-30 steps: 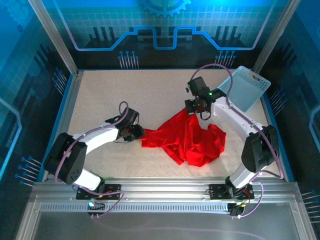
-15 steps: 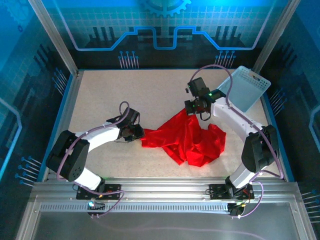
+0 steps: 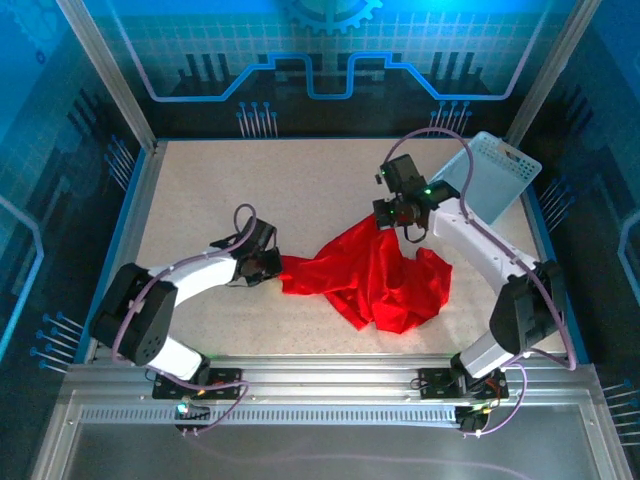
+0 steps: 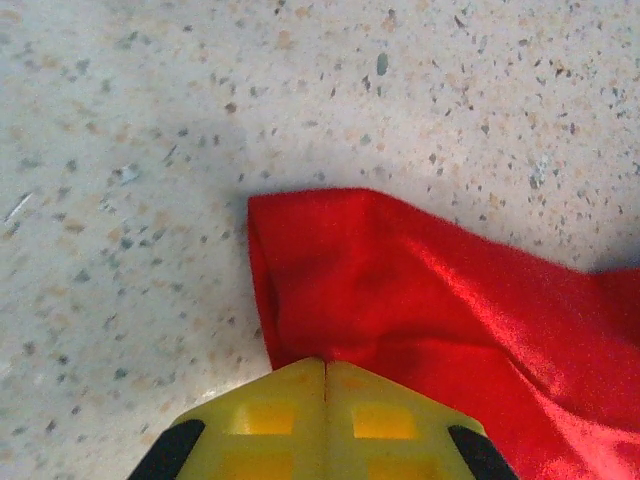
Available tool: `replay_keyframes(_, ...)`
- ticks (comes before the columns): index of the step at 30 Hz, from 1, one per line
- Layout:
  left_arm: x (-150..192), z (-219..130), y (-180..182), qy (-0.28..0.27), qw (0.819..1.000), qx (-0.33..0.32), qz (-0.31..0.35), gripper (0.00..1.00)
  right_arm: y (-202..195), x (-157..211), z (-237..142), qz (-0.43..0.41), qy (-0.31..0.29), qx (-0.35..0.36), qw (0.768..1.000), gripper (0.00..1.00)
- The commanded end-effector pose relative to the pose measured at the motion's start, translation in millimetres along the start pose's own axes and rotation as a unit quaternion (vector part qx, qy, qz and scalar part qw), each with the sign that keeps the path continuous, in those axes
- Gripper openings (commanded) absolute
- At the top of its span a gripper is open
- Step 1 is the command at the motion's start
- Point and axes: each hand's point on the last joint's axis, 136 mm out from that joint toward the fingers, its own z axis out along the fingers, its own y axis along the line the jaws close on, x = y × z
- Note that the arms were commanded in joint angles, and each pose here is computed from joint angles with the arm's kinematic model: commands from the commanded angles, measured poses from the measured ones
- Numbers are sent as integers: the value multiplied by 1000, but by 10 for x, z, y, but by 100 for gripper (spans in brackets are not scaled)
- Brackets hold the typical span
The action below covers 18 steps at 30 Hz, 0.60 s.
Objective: Fold the inside-out t-shirt
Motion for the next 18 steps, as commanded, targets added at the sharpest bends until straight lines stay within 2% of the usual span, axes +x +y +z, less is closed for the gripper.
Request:
replay_keyframes(1, -244, -466, -153, -82, 995, 52, 23, 0, -167, -215, -402, 20, -37, 8, 999, 0)
replay_keyframes(6, -463, -1357, -421, -200, 967, 143, 70, 0, -151, -381, -868, 28, -61, -16, 998, 0)
replay_keyframes(11, -469, -2134, -627, -288, 921, 239, 111, 0, -88, -450, -1230, 40, -75, -47, 995, 0)
replay_keyframes(13, -456, -2287, -587, -318, 907, 249, 116, 0, -74, -447, -1330, 46, -79, -61, 994, 0)
replay_keyframes(14, -460, -2311, -513, -331, 906, 240, 109, 0, -82, -433, -1363, 52, -79, -67, 993, 0)
replay_keyframes(18, -460, -2236, -208, -352, 913, 190, 75, 0, -190, -319, -1345, 74, -69, -72, 992, 0)
